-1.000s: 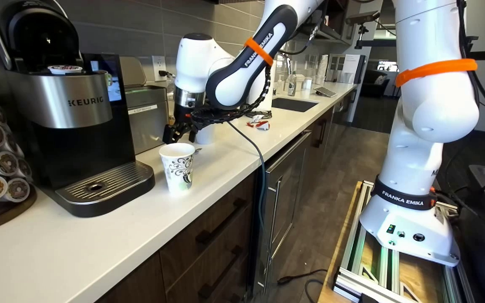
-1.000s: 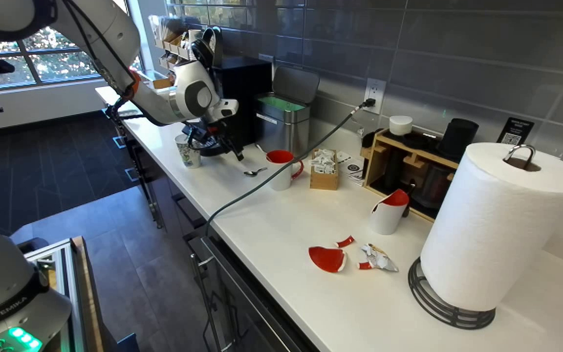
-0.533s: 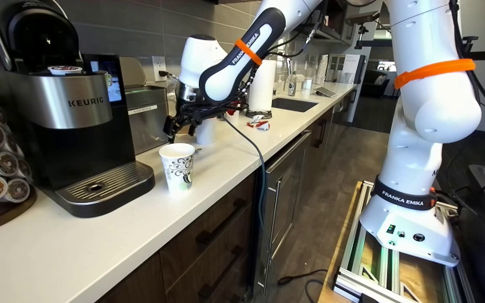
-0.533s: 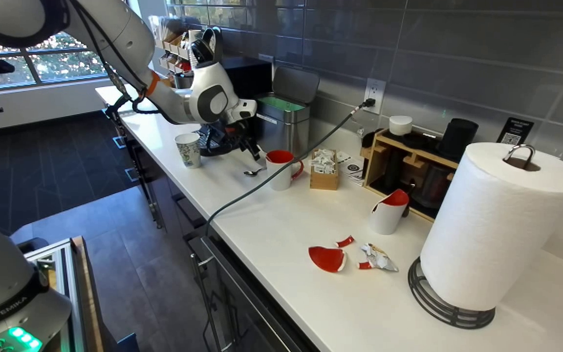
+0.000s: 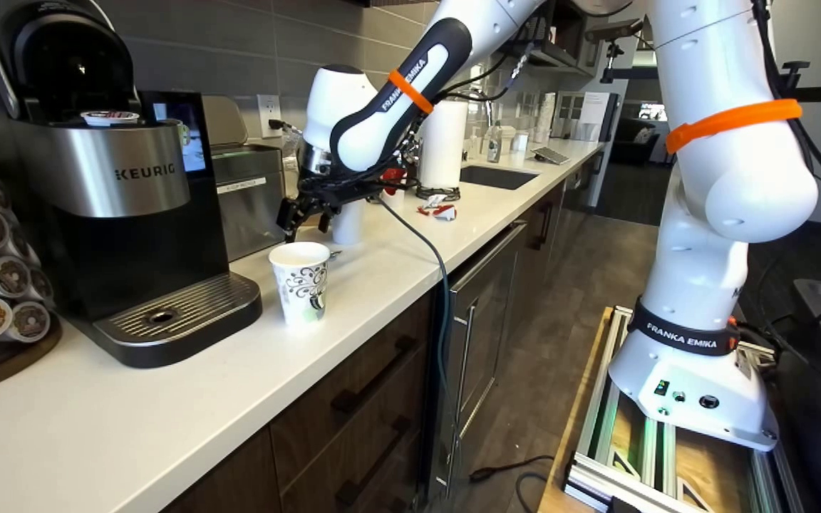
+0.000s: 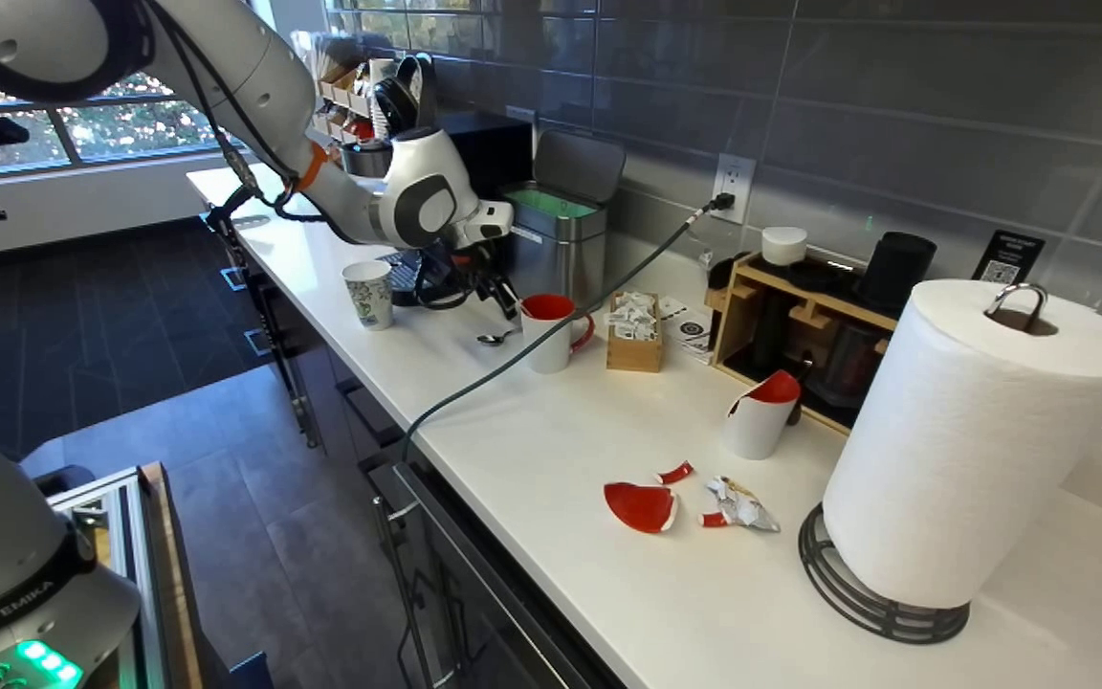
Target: Put the spoon in the mug cup
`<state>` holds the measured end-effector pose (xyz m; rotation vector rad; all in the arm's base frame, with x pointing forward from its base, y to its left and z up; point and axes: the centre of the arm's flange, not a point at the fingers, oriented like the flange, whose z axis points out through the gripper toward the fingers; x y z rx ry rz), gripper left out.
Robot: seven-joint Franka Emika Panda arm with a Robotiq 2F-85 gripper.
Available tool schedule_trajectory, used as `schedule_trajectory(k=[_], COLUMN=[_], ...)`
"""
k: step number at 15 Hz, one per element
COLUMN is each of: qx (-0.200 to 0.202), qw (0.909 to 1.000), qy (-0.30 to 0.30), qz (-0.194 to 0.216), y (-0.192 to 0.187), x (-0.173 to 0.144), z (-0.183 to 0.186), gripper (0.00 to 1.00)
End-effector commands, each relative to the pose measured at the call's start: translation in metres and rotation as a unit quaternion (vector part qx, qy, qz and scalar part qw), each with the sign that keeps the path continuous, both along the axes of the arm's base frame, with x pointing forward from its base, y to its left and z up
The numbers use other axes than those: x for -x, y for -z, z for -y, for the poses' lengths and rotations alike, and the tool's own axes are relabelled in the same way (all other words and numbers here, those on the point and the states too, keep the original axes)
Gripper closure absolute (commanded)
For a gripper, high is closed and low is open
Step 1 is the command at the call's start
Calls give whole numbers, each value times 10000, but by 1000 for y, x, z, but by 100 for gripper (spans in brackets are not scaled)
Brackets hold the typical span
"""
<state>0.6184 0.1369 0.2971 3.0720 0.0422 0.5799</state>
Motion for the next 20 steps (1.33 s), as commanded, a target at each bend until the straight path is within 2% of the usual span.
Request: schedule_trajectory(k=[1,9,10,11,12,20], qx=[35,217,242,241,217,134], qw=[9998,9988,9984,9981,9979,9974], qy=[-159,6,41,74,93,54], qz=[-149,-450,-501,-565,-606,-703], y=[17,21,22,24,26,36], x=[-22,-34,-34,-34,-33,-31], z=[3,26,29,31,32,21], gripper=[0,0,6,18,34,96])
